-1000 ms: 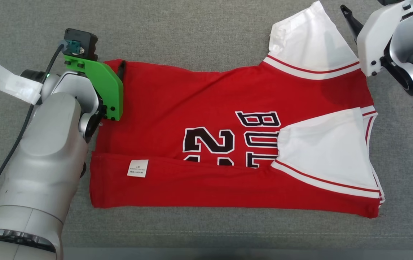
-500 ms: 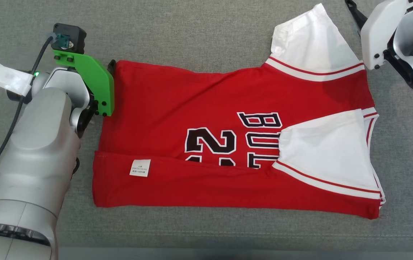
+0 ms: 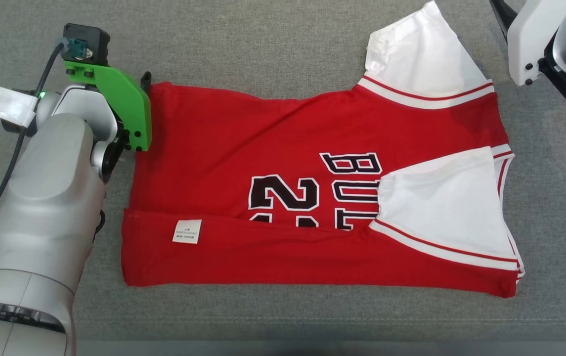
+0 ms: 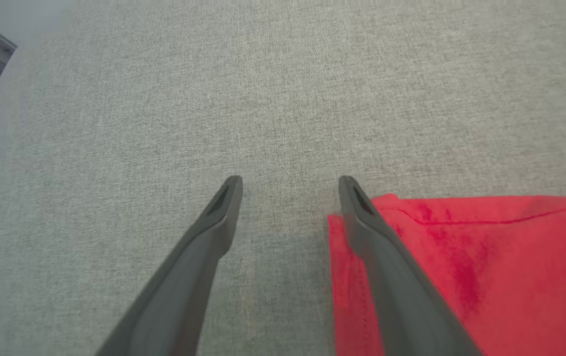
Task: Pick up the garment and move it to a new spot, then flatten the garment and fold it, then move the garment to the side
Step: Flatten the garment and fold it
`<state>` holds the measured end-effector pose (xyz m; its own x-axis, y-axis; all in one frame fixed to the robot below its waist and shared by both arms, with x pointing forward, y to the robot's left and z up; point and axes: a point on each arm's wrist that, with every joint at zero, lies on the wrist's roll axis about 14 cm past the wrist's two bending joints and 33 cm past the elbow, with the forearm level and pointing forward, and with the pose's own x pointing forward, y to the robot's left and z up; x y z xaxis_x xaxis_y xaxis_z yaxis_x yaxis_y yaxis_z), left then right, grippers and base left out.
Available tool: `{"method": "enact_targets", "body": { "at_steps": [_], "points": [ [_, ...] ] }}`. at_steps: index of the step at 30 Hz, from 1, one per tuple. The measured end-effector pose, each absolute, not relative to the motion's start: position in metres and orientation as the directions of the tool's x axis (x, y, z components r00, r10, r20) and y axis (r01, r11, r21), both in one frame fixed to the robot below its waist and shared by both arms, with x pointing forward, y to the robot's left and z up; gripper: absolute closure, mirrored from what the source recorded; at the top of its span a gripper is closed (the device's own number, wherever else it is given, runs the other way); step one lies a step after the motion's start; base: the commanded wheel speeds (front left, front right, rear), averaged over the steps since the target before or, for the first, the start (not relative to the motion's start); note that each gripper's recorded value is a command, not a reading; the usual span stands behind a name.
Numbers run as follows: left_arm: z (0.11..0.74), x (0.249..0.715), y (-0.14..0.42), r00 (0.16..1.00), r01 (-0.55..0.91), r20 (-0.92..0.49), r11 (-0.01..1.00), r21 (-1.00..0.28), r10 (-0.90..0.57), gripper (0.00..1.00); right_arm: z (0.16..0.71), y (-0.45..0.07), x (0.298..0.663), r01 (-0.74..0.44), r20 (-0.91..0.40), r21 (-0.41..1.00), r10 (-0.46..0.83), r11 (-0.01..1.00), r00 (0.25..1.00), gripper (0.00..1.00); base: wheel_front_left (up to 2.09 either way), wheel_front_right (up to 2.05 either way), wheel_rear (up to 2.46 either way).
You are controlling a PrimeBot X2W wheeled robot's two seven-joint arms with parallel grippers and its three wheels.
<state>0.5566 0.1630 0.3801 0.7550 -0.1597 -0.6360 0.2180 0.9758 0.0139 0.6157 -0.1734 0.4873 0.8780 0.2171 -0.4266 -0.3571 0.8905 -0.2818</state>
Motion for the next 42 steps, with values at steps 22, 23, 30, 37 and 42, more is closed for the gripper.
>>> {"method": "enact_targets", "body": {
  "at_steps": [22,23,30,37,42],
  "points": [
    [0.362,0.54,0.149,0.666,0.223,-0.726,0.974,-0.029,-0.174,0.6,0.479,-0.182,0.606,-0.343,-0.449,-0.27,0.197,0.9,0.871,0.0,0.0,0.0,0.0],
    [0.361,0.54,0.148,0.664,0.223,-0.727,0.974,-0.03,-0.174,0.78,0.478,-0.183,0.607,-0.34,-0.452,-0.27,0.193,0.901,0.871,0.0,0.0,0.0,0.0],
    [0.36,0.537,0.141,0.663,0.219,-0.725,0.974,-0.05,-0.187,1.0,0.464,-0.182,0.609,-0.344,-0.499,-0.258,0.18,0.903,0.848,0.0,0.0,0.0,0.0],
    [0.361,0.534,0.142,0.667,0.224,-0.72,0.973,-0.051,-0.191,1.0,0.45,-0.16,0.614,-0.389,-0.559,-0.227,0.207,0.893,0.803,0.0,0.0,0.0,0.0],
    [0.362,0.535,0.137,0.672,0.231,-0.713,0.971,-0.059,-0.202,1.0,0.441,-0.155,0.624,-0.394,-0.598,-0.219,0.196,0.893,0.777,0.02,0.0,0.0,0.0]
  ]
}}
